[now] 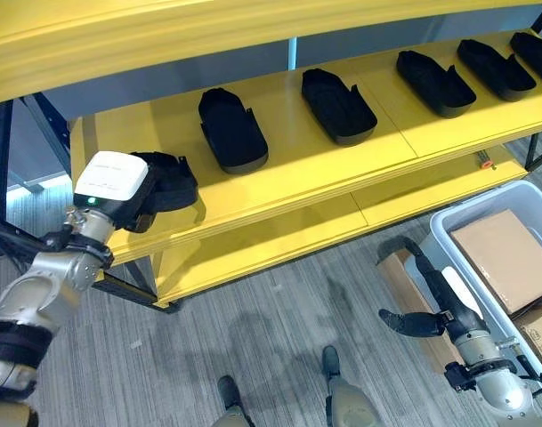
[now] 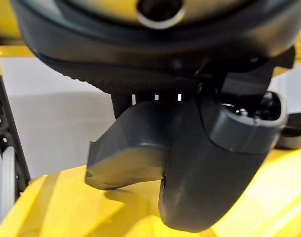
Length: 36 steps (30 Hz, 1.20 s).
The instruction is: Move parts from the plastic box to the shelf.
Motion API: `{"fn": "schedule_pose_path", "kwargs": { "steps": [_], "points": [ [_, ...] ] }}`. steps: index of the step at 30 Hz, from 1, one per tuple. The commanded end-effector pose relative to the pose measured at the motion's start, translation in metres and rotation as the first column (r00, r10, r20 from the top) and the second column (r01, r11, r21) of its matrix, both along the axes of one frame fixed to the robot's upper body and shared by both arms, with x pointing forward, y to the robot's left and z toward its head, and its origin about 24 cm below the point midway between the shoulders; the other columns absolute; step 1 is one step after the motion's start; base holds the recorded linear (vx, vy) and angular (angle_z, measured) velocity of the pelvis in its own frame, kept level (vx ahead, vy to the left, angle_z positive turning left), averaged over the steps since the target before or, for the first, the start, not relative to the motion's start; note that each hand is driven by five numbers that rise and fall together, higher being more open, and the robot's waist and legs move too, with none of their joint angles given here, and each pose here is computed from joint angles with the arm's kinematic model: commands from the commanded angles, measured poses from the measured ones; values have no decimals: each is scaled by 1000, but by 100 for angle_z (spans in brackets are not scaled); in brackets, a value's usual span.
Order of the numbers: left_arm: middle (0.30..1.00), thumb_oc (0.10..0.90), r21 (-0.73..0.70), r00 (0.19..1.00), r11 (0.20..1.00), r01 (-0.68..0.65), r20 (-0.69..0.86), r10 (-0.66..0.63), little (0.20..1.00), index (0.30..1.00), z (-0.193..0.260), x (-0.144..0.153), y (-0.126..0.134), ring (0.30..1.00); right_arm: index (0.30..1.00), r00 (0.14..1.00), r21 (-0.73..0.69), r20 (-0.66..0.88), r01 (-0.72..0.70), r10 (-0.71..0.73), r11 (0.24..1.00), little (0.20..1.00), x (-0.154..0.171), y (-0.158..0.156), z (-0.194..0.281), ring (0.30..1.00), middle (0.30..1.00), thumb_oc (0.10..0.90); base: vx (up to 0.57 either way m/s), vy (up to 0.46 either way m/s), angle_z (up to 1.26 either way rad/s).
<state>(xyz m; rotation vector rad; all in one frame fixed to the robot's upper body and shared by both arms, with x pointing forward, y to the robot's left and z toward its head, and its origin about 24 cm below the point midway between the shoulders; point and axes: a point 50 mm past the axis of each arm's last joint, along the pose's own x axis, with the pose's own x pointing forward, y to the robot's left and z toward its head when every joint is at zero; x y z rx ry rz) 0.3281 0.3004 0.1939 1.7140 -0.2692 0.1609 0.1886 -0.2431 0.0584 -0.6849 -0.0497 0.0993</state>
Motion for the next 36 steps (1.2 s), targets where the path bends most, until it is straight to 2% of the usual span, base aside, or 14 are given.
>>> {"fn": "schedule_pose_path", "kwargs": {
  "steps": [1, 7, 15, 23, 36],
  "points": [
    [300, 400, -36, 981, 998, -50, 184, 56, 300, 300, 51, 8, 9, 300, 1000, 944, -28, 313, -102, 106, 994, 1000, 16, 14, 60, 1000, 1000, 900, -67, -23, 7],
    [300, 400, -51, 981, 997, -63, 180, 72, 300, 300, 56, 18, 6, 300, 1000, 929, -20, 349, -126, 125, 992, 1000, 21, 18, 68, 1000, 1000, 900, -63, -36, 4],
    [300, 400, 10, 978, 996, -84, 194, 81, 300, 300, 73, 25, 4, 300, 1000, 914, 52, 396, -121, 91, 991, 1000, 28, 15, 77, 1000, 1000, 900, -32, -12, 18],
    [300, 400, 96, 978, 991, -92, 198, 72, 300, 300, 86, 25, 3, 300, 1000, 903, 54, 424, -96, 64, 994, 1000, 30, 11, 82, 1000, 1000, 900, -10, 24, 19],
    [300, 400, 363, 976, 914, -182, 183, 121, 300, 300, 98, 22, 17, 300, 1000, 883, 18, 463, -92, 73, 996, 1000, 31, 8, 89, 1000, 1000, 900, 12, 43, 9]
  ]
}}
